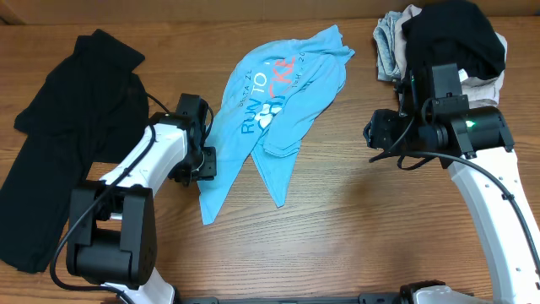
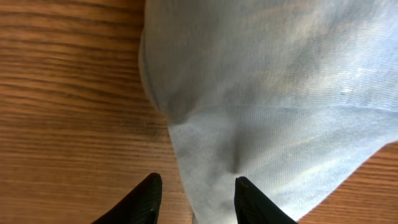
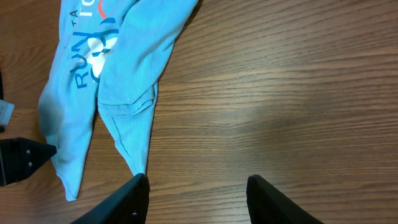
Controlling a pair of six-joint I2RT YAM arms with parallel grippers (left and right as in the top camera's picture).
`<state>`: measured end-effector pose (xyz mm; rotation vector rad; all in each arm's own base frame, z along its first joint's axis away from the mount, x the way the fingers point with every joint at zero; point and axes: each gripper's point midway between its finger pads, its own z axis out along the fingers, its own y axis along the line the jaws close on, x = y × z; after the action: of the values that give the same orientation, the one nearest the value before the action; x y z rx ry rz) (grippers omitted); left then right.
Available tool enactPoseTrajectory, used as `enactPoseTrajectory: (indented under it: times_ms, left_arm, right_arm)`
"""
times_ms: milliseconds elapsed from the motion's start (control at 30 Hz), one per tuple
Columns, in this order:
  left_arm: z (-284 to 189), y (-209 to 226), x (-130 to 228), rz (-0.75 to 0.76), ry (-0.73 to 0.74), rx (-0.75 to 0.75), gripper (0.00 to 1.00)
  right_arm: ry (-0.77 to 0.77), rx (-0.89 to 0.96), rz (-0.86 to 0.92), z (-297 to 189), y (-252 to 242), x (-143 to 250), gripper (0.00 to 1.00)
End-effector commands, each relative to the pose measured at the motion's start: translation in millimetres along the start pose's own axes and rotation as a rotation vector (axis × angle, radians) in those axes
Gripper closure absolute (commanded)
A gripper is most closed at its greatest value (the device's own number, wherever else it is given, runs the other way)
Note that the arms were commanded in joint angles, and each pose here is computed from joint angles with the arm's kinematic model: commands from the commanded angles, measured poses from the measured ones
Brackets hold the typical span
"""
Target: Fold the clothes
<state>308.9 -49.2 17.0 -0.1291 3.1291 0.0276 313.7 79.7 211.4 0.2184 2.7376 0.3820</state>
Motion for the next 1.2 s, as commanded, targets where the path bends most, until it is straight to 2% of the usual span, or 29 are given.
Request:
enactPoseTrajectory:
  times_ms: [0, 500, 600, 767, 867, 1000, 1167]
  left_arm:
    - [8, -4, 5, 0.031, 0.019, 0.016, 0.61]
    - [23, -1, 10, 0.045, 0.007, 0.011, 0.73]
    - [23, -2, 7, 0.045, -0.004, 0.013, 0.79]
    - [23, -3, 3, 0.045, -0.02, 0.016, 0.95]
    - [18, -3, 0, 0.044, -0.022, 0.017, 0.96]
    - [-9, -5, -12, 0.034, -0.019, 0.018, 0.96]
    - [-75, -13, -46, 0.034, -0.085, 0.033, 0.96]
  right_arm:
    - [-0.002, -0.005, 0.0, 1, 1, -1, 0.46]
    - [-0.009, -0.008, -0.002, 1, 2, -3, 0.46]
    - [-0.009, -0.008, -0.001, 1, 2, -2, 0.46]
    - [-0.009, -0.008, -0.002, 1, 2, -2, 0.46]
    - [-0.009, -0.008, -0.002, 1, 2, -2, 0.46]
    - [-0.009, -0.009, -0.002, 1, 2, -3, 0.47]
    - [-0.009, -0.009, -0.002, 1, 2, -3, 0.5]
